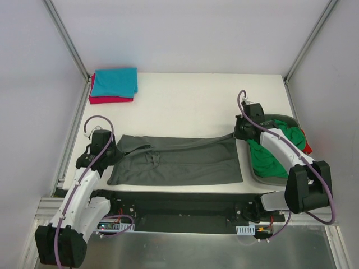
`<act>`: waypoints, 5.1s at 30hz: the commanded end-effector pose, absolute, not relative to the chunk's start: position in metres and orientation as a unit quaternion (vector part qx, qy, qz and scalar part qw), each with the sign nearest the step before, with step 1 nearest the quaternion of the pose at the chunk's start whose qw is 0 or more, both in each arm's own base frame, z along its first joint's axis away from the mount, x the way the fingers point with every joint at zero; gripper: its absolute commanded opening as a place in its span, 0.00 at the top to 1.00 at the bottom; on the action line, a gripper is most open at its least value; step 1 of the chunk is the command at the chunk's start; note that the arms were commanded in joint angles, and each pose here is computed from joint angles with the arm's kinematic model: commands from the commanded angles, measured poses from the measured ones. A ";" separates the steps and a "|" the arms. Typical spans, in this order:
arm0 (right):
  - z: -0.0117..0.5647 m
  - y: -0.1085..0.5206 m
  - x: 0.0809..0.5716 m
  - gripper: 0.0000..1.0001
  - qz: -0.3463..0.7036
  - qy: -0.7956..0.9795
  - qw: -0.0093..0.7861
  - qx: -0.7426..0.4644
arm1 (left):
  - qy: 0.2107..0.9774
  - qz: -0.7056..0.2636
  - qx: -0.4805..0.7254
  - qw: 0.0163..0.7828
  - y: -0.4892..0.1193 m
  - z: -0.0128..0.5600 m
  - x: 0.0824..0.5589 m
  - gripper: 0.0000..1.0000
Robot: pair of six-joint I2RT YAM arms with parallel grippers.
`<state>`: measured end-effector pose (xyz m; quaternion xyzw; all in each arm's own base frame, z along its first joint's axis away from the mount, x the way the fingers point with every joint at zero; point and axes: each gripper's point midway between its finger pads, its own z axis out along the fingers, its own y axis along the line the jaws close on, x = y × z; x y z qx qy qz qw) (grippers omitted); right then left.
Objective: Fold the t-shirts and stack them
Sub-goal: Fold the other side of the tshirt into a rectangle, then rotate the tshirt 90 degrees
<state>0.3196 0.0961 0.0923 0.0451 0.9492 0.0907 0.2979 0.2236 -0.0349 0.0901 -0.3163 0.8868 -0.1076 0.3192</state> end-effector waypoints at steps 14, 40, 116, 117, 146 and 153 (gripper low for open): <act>0.112 0.101 0.317 0.99 0.107 0.942 0.317 0.023 | 0.872 -0.117 -0.357 0.313 -0.033 0.116 0.191 1.00; 0.075 0.093 0.271 0.90 0.113 0.952 0.279 0.054 | 0.859 -0.122 -0.436 0.237 -0.040 0.060 0.153 0.82; 0.038 0.162 0.222 0.04 0.178 0.957 0.215 -0.081 | 0.940 -0.281 -0.114 0.155 -0.186 0.064 0.218 0.01; 0.037 0.163 0.222 0.04 0.179 0.957 0.214 -0.081 | 0.942 -0.277 -0.115 0.149 -0.184 0.058 0.214 0.01; 0.079 0.168 0.236 0.04 0.203 0.932 0.285 -0.096 | 0.935 -0.184 -0.185 0.241 -0.123 0.082 0.200 0.01; 0.062 0.183 0.250 0.04 0.210 0.940 0.252 -0.094 | 0.939 -0.105 -0.258 0.201 -0.097 0.044 0.204 0.01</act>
